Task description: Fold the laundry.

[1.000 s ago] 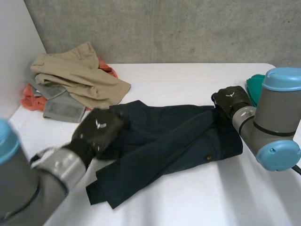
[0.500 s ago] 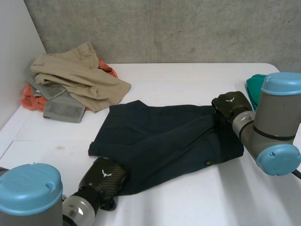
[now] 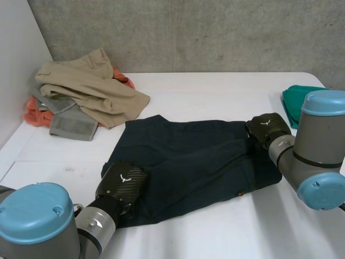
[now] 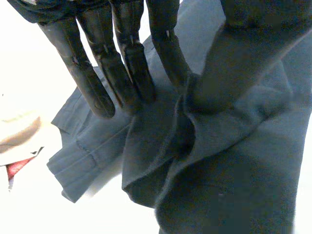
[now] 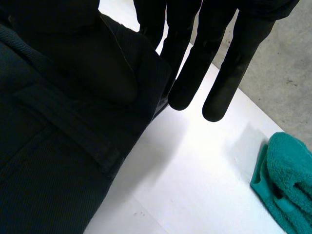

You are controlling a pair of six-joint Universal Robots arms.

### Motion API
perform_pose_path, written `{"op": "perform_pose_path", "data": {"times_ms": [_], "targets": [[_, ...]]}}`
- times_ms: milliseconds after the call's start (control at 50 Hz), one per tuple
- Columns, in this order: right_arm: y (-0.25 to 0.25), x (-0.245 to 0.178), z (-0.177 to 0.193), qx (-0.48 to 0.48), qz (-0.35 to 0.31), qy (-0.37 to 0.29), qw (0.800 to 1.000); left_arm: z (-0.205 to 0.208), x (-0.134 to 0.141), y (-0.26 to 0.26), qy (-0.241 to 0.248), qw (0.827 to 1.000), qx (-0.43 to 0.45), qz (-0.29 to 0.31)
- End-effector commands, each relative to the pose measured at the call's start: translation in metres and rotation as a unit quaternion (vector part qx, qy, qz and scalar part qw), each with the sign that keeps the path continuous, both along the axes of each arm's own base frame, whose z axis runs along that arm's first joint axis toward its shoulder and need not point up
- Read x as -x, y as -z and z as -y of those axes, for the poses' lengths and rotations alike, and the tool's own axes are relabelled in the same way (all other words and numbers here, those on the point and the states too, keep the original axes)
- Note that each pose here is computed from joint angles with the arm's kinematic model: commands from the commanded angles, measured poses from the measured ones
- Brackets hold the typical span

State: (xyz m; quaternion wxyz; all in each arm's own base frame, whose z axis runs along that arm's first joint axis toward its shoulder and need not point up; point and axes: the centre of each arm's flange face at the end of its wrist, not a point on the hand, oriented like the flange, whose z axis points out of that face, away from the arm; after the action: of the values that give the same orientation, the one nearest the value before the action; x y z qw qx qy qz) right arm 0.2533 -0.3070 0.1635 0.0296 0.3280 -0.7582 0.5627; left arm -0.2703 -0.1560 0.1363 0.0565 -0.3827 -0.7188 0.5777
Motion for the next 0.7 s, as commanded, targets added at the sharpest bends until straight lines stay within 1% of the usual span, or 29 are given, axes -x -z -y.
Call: {"op": "perform_pose_path", "data": {"times_ms": [20, 40, 60, 100, 140, 160, 220, 240, 320, 360, 380, 460, 580, 640, 700], "targets": [[-0.004, -0.005, -0.002, 0.007, 0.003, -0.012, 1.000, 0.026, -0.001, -0.006, -0.012, 0.999, 0.045, 0.023], [-0.007, -0.006, -0.001, 0.010, 0.004, -0.011, 1.000, 0.041, -0.002, -0.013, -0.026, 0.998, 0.061, 0.017], [-0.010, -0.006, 0.001, 0.015, 0.006, -0.010, 1.000, 0.047, -0.002, -0.016, -0.031, 0.997, 0.067, 0.014], [-0.015, -0.006, 0.004, 0.025, 0.012, -0.008, 1.000, 0.074, -0.002, -0.032, -0.053, 0.994, 0.098, -0.007], [-0.027, -0.007, 0.012, 0.046, 0.023, -0.006, 0.999, 0.090, -0.003, -0.041, -0.066, 0.991, 0.116, -0.020], [-0.031, -0.008, 0.014, 0.054, 0.027, -0.008, 0.998, 0.109, -0.005, -0.048, -0.081, 0.987, 0.136, -0.030], [-0.039, -0.015, 0.023, 0.081, 0.036, -0.014, 0.996, 0.138, -0.007, -0.053, -0.100, 0.983, 0.151, -0.042], [-0.038, -0.016, 0.026, 0.084, 0.038, -0.014, 0.996, 0.152, -0.005, -0.051, -0.100, 0.982, 0.152, -0.052], [-0.020, -0.023, 0.044, 0.087, 0.038, -0.014, 0.995, 0.185, 0.008, -0.043, -0.082, 0.981, 0.154, -0.082], [-0.011, -0.026, 0.055, 0.089, 0.039, -0.010, 0.995, 0.199, 0.013, -0.040, -0.080, 0.980, 0.157, -0.090], [-0.008, -0.027, 0.058, 0.090, 0.040, -0.010, 0.995, 0.213, 0.018, -0.032, -0.081, 0.979, 0.161, -0.092], [0.007, -0.035, 0.077, 0.110, 0.046, -0.011, 0.993, 0.241, 0.026, -0.016, -0.095, 0.976, 0.172, -0.091], [0.028, -0.042, 0.105, 0.152, 0.056, 0.001, 0.987, 0.266, 0.030, -0.001, -0.113, 0.972, 0.181, -0.096], [0.030, -0.043, 0.110, 0.161, 0.055, 0.011, 0.985, 0.266, 0.036, -0.002, -0.106, 0.971, 0.183, -0.112], [0.023, -0.040, 0.112, 0.168, 0.056, 0.026, 0.984, 0.260, 0.039, 0.002, -0.103, 0.973, 0.165, -0.126]]}}
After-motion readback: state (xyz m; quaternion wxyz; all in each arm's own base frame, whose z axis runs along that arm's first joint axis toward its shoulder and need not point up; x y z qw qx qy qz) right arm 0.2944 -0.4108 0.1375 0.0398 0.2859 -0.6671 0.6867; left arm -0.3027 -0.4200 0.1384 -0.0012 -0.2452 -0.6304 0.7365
